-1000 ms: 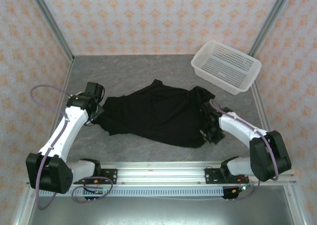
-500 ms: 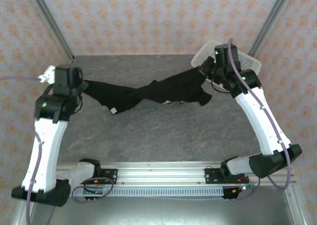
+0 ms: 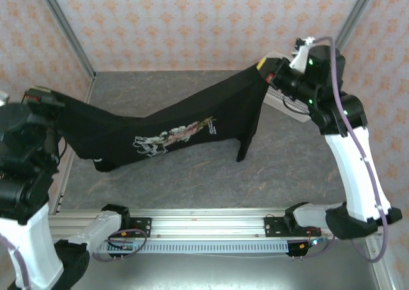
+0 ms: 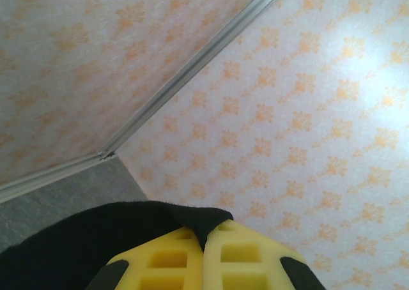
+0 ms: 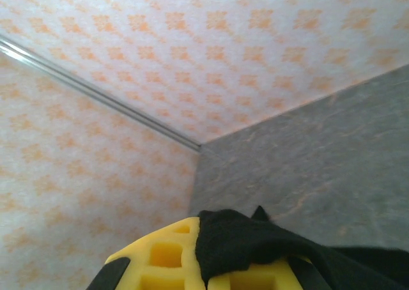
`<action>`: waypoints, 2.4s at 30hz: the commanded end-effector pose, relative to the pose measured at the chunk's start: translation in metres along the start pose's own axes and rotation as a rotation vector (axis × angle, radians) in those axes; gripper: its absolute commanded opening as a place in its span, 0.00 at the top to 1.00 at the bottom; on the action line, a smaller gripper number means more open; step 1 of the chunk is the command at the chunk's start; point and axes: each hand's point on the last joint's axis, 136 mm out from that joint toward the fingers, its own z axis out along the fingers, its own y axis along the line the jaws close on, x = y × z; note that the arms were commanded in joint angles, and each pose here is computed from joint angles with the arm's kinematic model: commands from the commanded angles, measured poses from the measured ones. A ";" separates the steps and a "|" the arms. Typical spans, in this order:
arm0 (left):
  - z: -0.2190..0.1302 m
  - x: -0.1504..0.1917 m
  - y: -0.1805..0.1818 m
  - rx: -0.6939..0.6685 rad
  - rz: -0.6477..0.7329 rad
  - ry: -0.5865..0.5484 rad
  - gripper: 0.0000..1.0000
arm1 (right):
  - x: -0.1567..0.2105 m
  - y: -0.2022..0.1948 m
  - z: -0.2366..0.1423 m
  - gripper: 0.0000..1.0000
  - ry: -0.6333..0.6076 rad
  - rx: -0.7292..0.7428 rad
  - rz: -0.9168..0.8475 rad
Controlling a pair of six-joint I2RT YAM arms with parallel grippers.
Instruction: Fold and stack the t-shirts
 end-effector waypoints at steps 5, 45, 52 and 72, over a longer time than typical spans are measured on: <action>0.118 0.038 -0.032 -0.102 0.114 0.069 1.00 | -0.015 -0.001 0.121 1.00 0.096 -0.110 0.070; 0.041 0.301 0.253 -0.643 0.130 0.778 1.00 | 0.145 -0.304 0.112 1.00 0.355 0.774 0.286; 0.005 0.350 0.293 -0.747 0.078 0.886 1.00 | 0.237 -0.356 0.026 1.00 0.466 1.058 0.345; 0.006 0.304 0.296 -0.847 0.179 0.722 1.00 | 0.293 -0.381 -0.048 1.00 0.533 1.238 0.403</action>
